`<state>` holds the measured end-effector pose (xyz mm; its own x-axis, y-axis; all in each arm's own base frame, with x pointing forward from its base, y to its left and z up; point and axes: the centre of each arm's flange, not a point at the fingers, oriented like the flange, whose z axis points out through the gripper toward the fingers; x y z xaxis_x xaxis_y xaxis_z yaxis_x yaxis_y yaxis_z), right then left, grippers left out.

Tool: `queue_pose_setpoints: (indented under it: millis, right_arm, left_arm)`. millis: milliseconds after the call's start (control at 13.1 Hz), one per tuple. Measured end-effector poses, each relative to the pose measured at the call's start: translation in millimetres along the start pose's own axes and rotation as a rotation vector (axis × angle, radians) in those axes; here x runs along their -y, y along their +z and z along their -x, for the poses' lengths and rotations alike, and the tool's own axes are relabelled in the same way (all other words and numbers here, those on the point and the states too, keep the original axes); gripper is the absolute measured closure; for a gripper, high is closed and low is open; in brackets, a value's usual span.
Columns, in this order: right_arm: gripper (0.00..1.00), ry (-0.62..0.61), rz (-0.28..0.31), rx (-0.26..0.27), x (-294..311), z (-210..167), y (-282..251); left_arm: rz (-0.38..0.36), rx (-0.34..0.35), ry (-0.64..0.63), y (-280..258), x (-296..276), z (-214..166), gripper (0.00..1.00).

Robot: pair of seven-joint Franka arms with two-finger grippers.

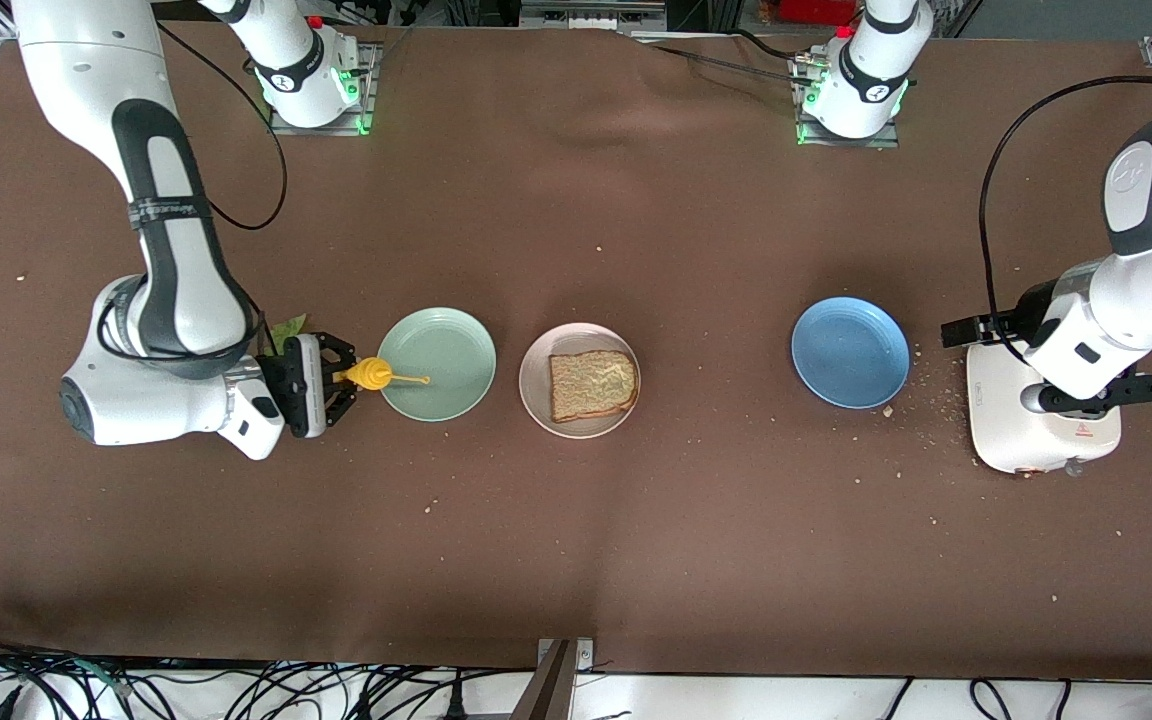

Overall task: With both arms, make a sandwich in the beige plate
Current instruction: 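Carry the mustard bottle back and set it beside the lettuce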

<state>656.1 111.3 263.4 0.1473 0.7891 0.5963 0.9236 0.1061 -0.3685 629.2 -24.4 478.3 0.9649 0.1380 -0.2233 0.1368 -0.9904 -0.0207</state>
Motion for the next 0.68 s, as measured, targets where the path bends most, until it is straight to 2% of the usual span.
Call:
queue_pose_setpoints:
  millis: [228, 456, 532, 685]
  right_arm:
    - [0.91, -0.061, -0.069, -0.188, 16, 66, -9]
    - [0.91, -0.147, -0.09, -0.364, 24, 115, -8]
    - [0.91, -0.177, -0.09, -0.409, 23, 129, 1]
    - [0.91, -0.229, -0.082, -0.463, 17, 148, 23]
  left_arm:
    - [0.0, 0.0, 0.0, 0, 0, 0, 0.0]
    - [0.0, 0.0, 0.0, 0, 0, 0, 0.0]
    - [0.0, 0.0, 0.0, 0, 0, 0, 0.0]
    - [0.0, 0.001, 0.0, 0, 0, 0, 0.0]
